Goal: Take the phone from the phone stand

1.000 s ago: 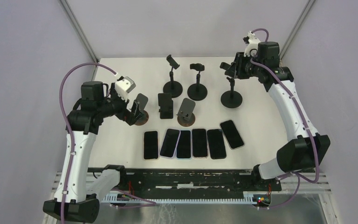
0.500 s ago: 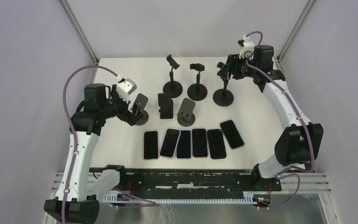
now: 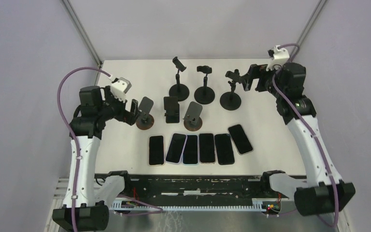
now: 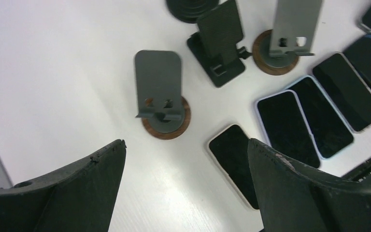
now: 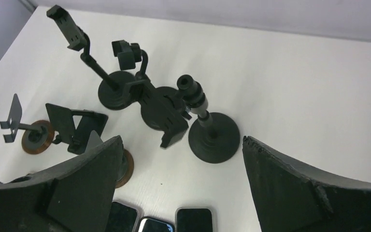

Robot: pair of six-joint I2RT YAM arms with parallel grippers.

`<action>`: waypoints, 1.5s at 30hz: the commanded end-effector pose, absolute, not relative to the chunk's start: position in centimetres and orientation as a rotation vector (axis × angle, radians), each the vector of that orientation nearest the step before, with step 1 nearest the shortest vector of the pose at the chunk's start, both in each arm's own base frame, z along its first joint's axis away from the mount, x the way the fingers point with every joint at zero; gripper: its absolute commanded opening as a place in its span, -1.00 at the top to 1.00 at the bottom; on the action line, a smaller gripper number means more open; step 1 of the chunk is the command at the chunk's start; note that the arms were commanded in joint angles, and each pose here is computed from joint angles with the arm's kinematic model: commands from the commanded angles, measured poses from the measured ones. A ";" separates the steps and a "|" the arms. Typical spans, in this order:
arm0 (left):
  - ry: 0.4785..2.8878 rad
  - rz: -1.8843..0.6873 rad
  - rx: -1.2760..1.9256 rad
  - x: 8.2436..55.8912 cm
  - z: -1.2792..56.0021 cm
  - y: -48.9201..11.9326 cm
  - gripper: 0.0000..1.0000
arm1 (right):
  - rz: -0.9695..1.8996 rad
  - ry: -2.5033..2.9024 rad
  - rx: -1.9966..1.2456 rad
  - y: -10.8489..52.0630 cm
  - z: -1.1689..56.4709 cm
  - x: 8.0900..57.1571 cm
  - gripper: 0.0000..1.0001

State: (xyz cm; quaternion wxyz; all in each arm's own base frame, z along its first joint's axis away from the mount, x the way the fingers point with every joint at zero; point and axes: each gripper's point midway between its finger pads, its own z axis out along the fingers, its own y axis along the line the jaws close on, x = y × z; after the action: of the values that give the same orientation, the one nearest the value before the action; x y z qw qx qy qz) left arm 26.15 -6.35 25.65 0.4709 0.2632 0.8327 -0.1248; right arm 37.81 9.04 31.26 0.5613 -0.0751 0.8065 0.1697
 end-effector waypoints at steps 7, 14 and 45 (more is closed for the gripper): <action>2.108 -0.148 0.398 28.5 21.0 2.0 -1.00 | -0.199 1.716 0.411 -4.1 27.0 30.2 -0.96; 2.096 -0.205 0.250 29.8 15.5 3.1 -1.00 | -0.429 1.647 0.399 -7.4 16.3 27.6 -0.96; 1.706 -0.257 0.084 38.1 10.4 -0.2 -1.00 | -0.548 1.570 0.488 -9.6 8.3 25.3 -0.96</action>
State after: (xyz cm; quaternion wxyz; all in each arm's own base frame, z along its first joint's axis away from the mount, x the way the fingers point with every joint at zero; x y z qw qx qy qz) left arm 35.22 -0.76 6.34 0.5775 0.0446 0.8009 -0.1521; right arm 28.06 -9.50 10.69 0.6597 0.2373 0.6739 -0.2330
